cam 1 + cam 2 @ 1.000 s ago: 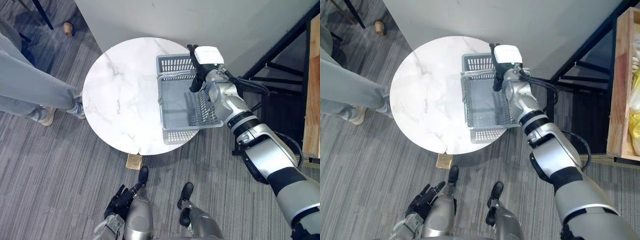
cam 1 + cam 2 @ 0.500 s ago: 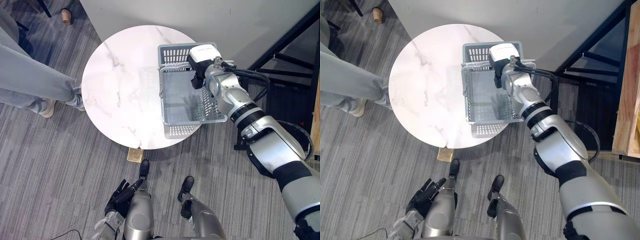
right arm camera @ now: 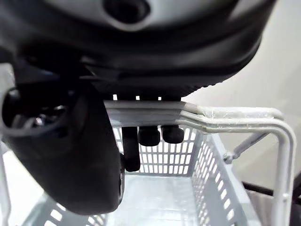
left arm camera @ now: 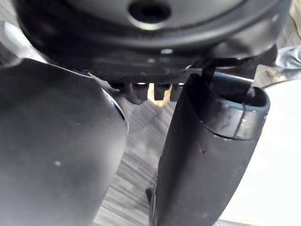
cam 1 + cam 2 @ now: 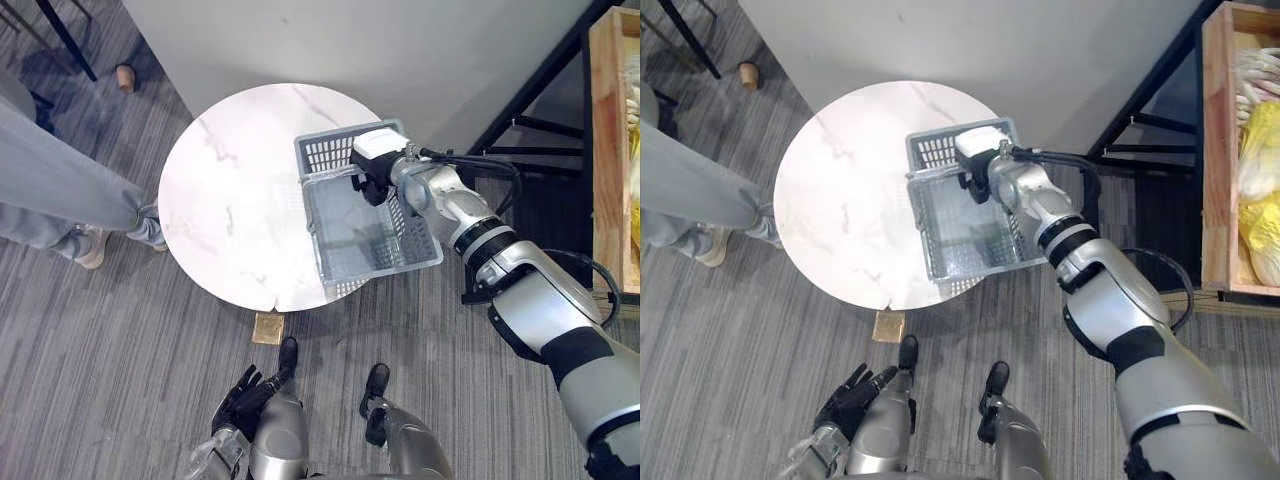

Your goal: Pick vegetable in the basket

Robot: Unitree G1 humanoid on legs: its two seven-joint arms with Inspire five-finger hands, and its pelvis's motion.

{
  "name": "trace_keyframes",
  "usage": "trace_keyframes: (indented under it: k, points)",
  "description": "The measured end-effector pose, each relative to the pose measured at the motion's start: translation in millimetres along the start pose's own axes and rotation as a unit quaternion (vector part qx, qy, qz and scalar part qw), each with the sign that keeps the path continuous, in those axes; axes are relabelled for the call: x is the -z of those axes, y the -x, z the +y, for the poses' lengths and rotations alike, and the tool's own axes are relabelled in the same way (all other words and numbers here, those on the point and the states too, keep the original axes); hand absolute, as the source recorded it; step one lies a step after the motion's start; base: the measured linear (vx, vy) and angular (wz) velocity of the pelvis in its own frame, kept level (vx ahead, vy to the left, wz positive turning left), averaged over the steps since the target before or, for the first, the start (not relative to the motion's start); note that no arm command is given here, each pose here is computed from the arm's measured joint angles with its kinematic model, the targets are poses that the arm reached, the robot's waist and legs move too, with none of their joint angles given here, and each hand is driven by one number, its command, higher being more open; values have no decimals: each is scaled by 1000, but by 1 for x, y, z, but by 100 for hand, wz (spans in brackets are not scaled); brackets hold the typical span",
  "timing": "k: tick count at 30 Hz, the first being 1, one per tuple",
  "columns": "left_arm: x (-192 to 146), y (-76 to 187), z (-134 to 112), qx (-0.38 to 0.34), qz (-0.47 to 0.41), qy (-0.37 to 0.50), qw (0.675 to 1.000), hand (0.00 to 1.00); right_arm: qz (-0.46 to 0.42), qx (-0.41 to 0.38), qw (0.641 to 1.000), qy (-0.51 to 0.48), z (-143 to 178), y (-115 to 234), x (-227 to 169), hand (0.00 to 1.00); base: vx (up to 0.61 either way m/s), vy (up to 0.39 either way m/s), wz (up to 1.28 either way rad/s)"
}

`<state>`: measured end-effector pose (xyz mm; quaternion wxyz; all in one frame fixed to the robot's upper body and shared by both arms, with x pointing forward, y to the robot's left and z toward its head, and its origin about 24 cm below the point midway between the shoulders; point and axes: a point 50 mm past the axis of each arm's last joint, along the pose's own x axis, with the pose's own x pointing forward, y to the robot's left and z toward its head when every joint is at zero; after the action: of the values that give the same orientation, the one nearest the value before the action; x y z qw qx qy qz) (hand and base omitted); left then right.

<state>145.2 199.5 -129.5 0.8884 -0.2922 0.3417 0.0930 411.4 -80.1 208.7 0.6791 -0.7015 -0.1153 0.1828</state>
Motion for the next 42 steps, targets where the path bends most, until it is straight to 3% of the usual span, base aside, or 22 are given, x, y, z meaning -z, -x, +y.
trace_keyframes:
  k: [6, 13, 16, 18, 24, 32, 40, 42]
  points:
    - [5, 0, 6, -21, 20, -20, 999, 100, -74, -20, 990, -117, 24, 6, -31, 0, 3, 2, -6]
    - [24, 13, 30, -80, 67, -34, 994, 100, -55, -124, 942, -307, 100, 35, -34, 0, -19, 13, -22]
    - [28, 18, 38, -101, 71, -19, 992, 100, 2, -137, 901, -411, 146, 68, -16, 0, -50, 46, -31]
    - [35, 22, 43, -115, 85, -27, 989, 100, 70, -151, 864, -475, 193, 110, 6, 0, -72, 73, -32]
    - [50, 35, 54, -154, 117, -23, 981, 100, 196, -200, 797, -536, 280, 213, 21, 0, -29, 77, -35]
    - [59, 37, 51, -156, 119, 5, 981, 100, 331, -191, 708, -594, 335, 274, 34, 0, 3, 21, -3]
    - [61, 37, 50, -156, 119, 14, 980, 100, 402, -228, 646, -608, 371, 309, 22, 0, 0, 11, 5]
    - [62, 38, 49, -157, 117, 24, 980, 100, 428, -221, 602, -638, 382, 316, 14, 0, 12, 13, 12]
